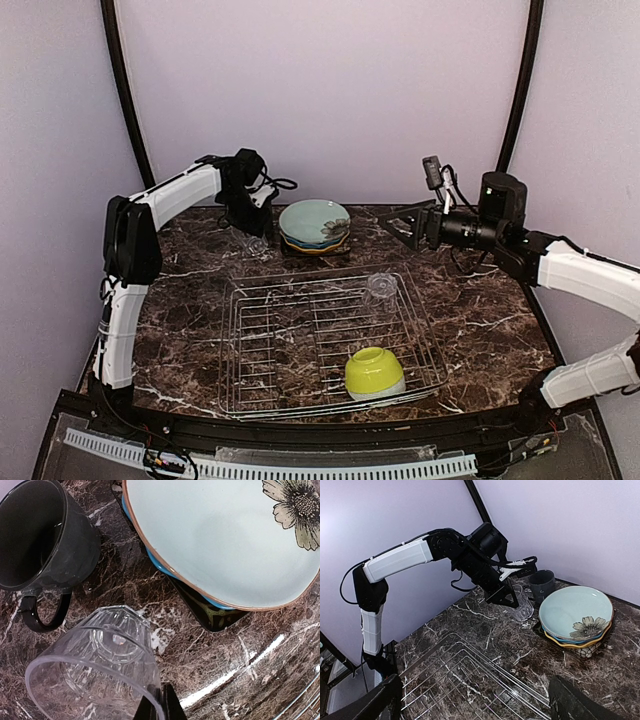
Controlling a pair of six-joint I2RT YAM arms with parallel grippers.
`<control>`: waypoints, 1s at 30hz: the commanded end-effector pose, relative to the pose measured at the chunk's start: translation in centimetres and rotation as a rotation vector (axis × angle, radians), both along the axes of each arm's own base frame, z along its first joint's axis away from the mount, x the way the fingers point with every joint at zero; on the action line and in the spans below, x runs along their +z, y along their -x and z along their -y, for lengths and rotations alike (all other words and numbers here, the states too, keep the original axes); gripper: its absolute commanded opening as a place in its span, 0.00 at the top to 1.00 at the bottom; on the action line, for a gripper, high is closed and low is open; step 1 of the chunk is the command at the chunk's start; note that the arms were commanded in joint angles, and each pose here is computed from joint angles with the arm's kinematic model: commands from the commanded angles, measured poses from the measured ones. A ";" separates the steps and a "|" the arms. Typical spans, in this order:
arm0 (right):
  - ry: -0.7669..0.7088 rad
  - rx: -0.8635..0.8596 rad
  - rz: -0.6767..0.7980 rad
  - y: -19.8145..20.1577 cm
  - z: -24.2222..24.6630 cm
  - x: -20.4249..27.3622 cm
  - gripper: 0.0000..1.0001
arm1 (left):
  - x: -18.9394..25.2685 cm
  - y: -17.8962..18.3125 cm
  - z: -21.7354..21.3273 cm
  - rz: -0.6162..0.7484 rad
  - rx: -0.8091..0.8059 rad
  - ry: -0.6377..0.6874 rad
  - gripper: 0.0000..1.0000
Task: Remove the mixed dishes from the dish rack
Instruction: Place the cup at the center of the board.
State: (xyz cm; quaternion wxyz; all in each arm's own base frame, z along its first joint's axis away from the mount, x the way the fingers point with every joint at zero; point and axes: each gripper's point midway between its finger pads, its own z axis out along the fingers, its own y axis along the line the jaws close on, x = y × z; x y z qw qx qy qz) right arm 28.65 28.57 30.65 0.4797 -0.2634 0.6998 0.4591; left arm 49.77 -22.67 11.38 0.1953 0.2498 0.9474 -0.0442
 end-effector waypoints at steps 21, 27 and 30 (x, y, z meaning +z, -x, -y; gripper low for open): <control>-0.033 0.022 0.000 -0.7 -0.6 1.1 0.01 | 2.4 -1.1 2.8 0.080 -0.089 0.052 0.73; -0.028 0.018 -0.002 -0.7 -0.5 1.1 0.01 | 3.6 -0.9 3.5 0.100 -0.106 0.049 0.61; 0.000 -0.004 -0.006 -0.9 -0.2 0.7 0.01 | 4.8 -0.6 3.7 0.115 -0.112 0.043 0.55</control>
